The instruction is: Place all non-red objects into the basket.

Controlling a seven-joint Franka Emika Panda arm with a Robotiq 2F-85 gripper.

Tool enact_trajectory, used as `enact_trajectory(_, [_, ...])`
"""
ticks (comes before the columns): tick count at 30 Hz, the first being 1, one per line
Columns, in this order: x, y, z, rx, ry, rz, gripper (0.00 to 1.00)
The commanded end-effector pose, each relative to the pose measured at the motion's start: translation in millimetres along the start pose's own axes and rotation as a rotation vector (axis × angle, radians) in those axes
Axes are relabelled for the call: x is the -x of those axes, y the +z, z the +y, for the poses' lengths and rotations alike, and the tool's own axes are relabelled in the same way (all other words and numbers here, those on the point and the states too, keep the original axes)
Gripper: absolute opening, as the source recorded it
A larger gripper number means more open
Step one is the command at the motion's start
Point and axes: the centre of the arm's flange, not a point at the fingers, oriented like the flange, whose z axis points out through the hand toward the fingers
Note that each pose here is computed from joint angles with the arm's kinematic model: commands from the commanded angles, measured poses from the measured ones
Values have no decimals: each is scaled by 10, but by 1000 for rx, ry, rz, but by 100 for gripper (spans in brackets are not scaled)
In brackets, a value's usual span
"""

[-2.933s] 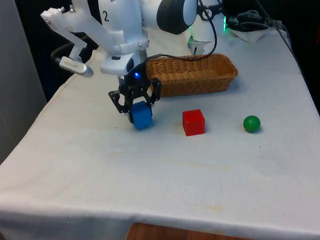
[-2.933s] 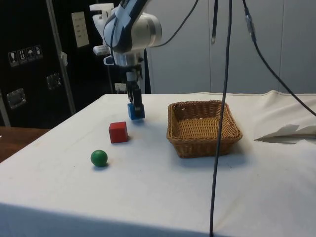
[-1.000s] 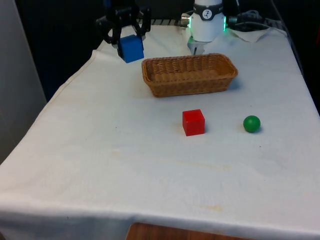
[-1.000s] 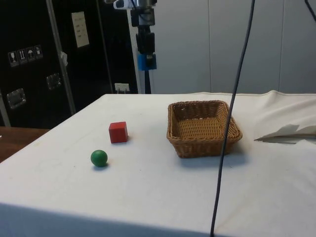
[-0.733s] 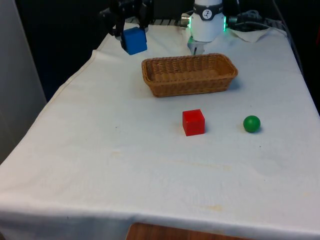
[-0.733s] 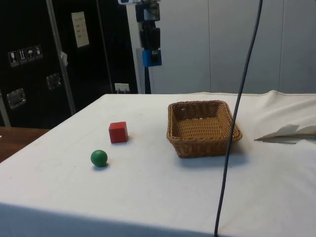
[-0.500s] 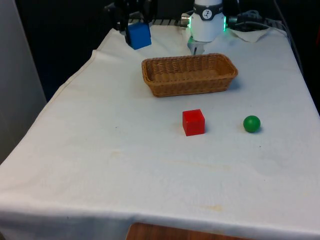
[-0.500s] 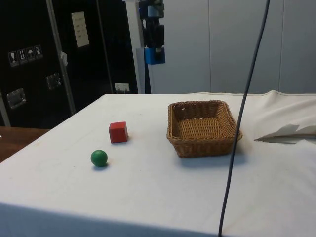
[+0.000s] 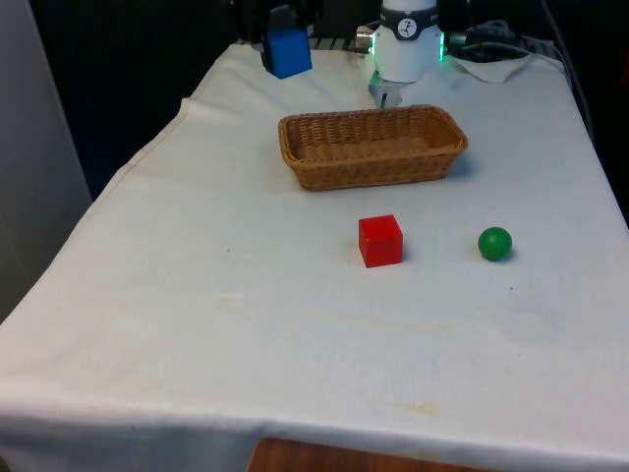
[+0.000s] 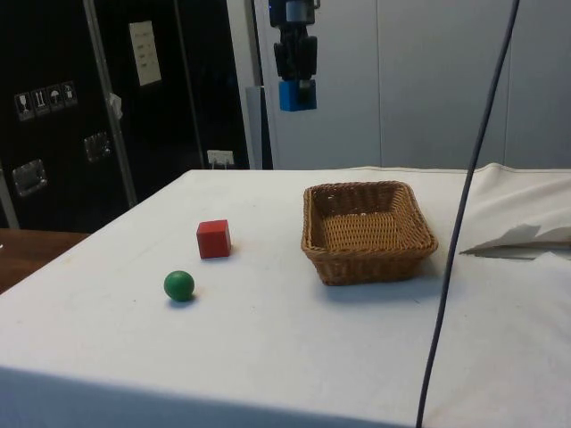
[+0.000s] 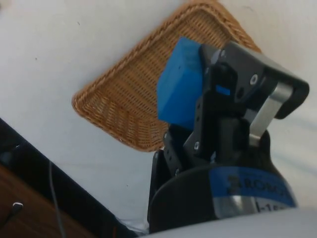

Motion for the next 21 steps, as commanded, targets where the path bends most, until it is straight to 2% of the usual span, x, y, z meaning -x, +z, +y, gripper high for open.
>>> enact_trajectory(1, [39, -19, -36, 20, 1, -3, 2])
enact_trajectory(6, [148, 2, -119, 31, -7, 0, 2])
enact_trajectory(7, [126, 12, -117, 9, -8, 3, 2])
enact_trajectory(8, [188, 37, -147, 31, -10, 1, 2])
enact_trajectory(11, [241, 75, -183, 33, -15, 4, 2])
enact_trajectory(15, [330, 168, -238, 31, -20, 3, 2])
enact_trajectory(16, [309, 165, -230, 14, -17, 5, 2])
enact_trajectory(17, [345, 182, -249, 29, -19, 3, 2])
enact_trajectory(21, [424, 272, -320, 20, -21, 4, 2])
